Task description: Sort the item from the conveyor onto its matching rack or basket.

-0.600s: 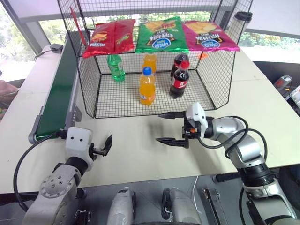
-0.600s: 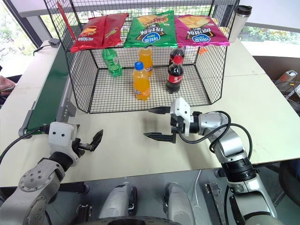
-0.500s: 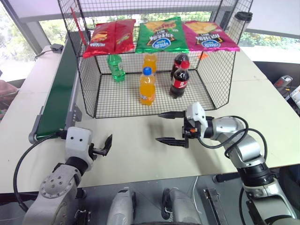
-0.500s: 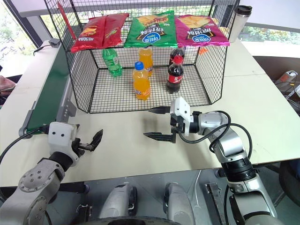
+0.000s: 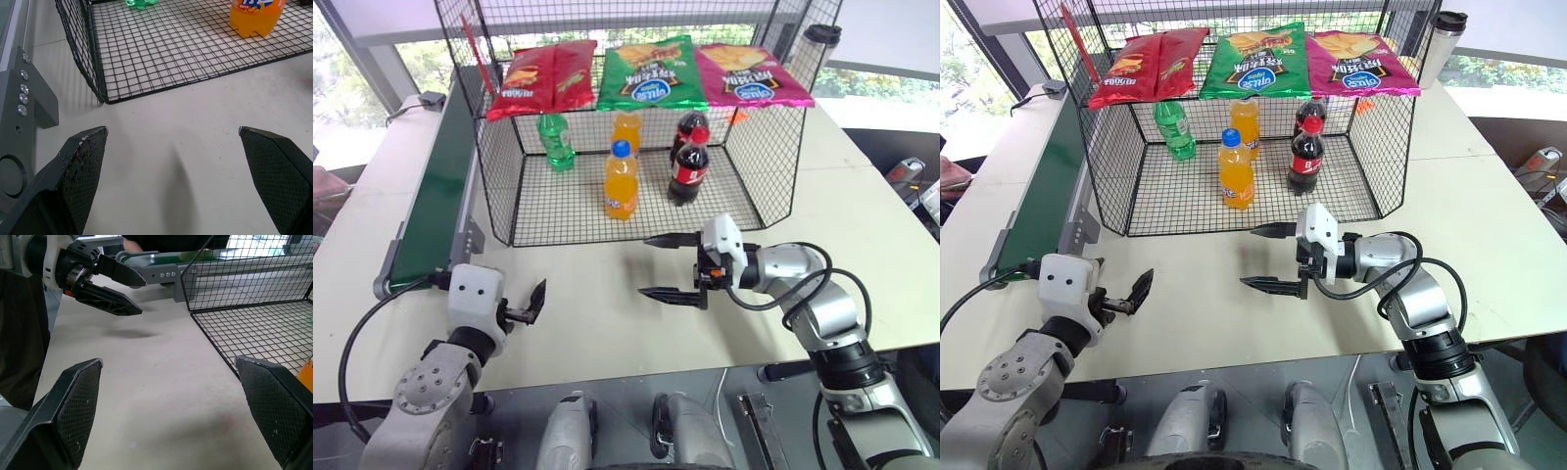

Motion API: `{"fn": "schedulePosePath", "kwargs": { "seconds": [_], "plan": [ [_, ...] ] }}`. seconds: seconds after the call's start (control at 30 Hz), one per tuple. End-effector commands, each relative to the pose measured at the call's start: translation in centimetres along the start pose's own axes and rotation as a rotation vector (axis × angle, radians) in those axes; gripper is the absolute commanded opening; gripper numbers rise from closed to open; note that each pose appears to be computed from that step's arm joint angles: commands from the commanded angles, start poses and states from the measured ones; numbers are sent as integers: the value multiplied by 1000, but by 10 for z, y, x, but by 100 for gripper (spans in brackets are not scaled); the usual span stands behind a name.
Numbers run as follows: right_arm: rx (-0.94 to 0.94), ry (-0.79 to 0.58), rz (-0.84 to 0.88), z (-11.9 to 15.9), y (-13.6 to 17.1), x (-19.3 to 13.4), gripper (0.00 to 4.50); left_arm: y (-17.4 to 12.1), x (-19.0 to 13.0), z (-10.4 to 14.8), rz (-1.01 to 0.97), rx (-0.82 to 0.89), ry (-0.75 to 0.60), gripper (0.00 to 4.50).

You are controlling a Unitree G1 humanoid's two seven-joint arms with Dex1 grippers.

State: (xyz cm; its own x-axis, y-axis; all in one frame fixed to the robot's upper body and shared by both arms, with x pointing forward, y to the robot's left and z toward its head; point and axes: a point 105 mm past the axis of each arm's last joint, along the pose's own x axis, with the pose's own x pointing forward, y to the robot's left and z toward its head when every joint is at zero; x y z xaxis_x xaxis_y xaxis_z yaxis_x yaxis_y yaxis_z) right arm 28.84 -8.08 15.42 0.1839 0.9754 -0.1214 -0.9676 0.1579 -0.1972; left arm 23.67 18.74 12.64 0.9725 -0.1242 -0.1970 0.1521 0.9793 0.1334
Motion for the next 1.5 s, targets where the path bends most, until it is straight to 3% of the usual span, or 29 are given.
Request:
{"fn": "schedulePosePath", "kwargs": {
  "seconds": [0.03, 1.5],
  "plan": [
    [-31, -20, 1, 6, 0, -1, 450, 2, -3, 7, 13, 23, -27, 448],
    [-1, -4, -14, -9, -2, -6, 450, -1, -6, 4, 13, 25, -23, 448]
  ]
}}
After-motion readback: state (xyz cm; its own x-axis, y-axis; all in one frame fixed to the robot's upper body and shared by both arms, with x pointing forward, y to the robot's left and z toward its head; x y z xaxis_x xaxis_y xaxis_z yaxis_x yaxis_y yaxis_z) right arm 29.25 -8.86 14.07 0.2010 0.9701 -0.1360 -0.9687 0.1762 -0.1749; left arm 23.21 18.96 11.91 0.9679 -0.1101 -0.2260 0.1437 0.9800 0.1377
